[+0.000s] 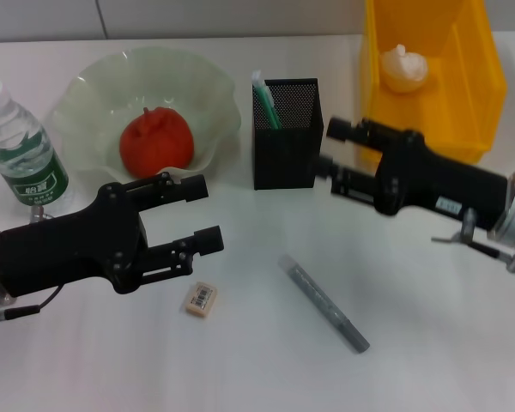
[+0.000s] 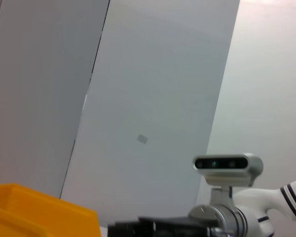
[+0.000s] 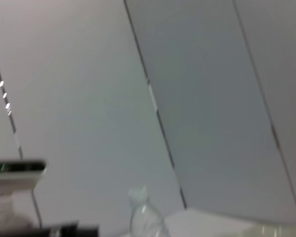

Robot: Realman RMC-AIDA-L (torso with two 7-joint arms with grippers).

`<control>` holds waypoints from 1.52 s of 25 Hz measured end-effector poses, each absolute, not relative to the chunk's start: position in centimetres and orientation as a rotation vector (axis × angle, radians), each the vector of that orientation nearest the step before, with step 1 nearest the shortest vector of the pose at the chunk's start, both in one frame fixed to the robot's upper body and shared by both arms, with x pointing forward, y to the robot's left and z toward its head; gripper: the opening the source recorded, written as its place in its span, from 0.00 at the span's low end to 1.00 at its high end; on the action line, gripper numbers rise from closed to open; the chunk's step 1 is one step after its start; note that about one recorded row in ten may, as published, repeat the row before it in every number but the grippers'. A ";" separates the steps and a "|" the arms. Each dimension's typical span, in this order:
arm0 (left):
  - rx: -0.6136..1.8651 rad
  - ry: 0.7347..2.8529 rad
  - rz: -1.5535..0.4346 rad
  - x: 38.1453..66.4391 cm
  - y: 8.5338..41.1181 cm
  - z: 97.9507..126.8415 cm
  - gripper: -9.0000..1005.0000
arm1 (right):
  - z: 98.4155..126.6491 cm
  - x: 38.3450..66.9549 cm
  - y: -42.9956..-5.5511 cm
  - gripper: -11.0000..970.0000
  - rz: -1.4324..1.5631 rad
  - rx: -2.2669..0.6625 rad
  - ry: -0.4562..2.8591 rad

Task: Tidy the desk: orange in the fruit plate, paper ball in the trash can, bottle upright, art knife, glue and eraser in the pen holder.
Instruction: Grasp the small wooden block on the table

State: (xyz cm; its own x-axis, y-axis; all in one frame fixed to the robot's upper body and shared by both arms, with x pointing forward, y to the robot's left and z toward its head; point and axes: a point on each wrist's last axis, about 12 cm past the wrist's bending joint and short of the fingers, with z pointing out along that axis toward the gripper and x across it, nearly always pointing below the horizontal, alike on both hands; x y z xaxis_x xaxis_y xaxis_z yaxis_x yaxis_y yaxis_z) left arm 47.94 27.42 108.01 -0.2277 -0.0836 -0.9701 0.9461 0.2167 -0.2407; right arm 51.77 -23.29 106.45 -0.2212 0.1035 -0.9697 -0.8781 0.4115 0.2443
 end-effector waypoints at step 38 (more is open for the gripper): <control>1.380 2.089 -0.684 51.3 22.5 122.4 0.69 | 103.1 50.2 -22.5 0.76 1.029 -0.739 1.628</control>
State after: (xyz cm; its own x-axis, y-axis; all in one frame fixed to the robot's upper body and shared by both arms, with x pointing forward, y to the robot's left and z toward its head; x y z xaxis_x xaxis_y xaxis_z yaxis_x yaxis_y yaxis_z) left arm 51.26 22.51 122.40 -0.3301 0.6566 -0.6781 0.9306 0.3469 -0.1170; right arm 50.23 -22.49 103.14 -0.2834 0.0231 -0.9587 -0.8558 0.4449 0.2638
